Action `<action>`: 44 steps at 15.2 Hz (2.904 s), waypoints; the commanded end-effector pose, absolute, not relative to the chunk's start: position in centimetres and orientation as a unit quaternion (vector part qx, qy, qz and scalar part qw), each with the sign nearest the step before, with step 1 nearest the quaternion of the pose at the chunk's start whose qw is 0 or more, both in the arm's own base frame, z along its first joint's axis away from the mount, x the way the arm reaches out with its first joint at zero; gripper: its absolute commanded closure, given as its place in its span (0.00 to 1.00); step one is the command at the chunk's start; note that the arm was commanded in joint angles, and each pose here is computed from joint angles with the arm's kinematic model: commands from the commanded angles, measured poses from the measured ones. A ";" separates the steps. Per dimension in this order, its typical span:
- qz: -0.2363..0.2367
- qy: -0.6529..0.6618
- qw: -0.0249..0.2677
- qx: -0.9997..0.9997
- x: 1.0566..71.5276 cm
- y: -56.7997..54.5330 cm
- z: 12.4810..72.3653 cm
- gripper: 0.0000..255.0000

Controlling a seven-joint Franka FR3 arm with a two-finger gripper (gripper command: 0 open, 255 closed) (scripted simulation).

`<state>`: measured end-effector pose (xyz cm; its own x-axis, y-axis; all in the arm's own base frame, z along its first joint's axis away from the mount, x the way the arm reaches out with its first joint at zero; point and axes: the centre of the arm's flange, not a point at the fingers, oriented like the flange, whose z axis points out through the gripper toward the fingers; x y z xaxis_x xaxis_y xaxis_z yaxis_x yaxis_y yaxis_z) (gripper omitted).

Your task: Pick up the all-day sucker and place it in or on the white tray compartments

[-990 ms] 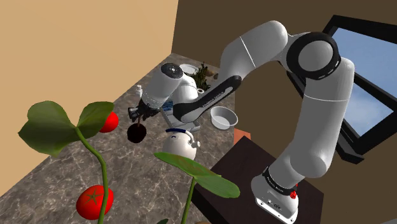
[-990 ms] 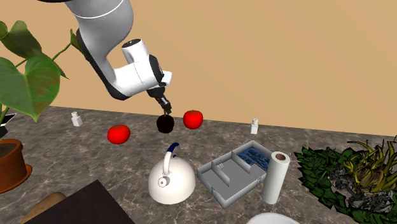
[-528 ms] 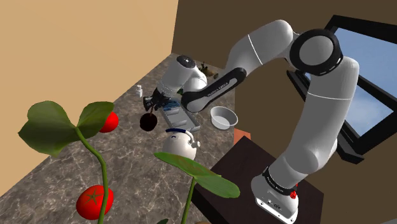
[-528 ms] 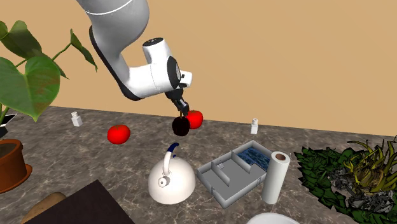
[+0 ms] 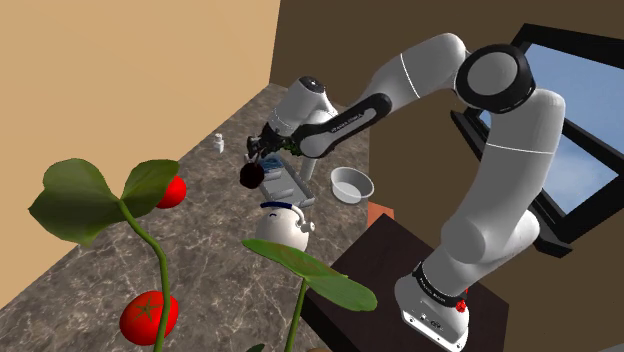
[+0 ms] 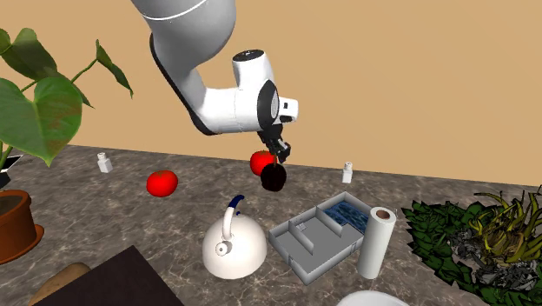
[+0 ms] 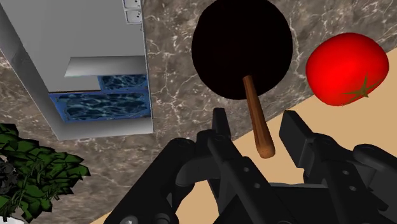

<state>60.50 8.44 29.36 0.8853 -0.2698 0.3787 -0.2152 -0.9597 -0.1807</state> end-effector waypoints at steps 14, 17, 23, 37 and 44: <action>-0.205 0.124 0.067 -0.969 65.8 -10.8 31.6 1.00; -0.205 0.124 0.067 -0.969 66.0 -11.2 30.6 1.00; -0.205 0.124 0.067 -0.969 66.0 -11.2 27.4 1.00; -0.205 0.124 0.067 -0.969 66.0 -11.2 20.0 1.00; -0.205 0.124 0.067 -0.969 66.0 -11.2 20.0 1.00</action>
<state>66.32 -11.08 20.81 0.8797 -0.2642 0.3954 -0.2071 -0.9613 -0.1816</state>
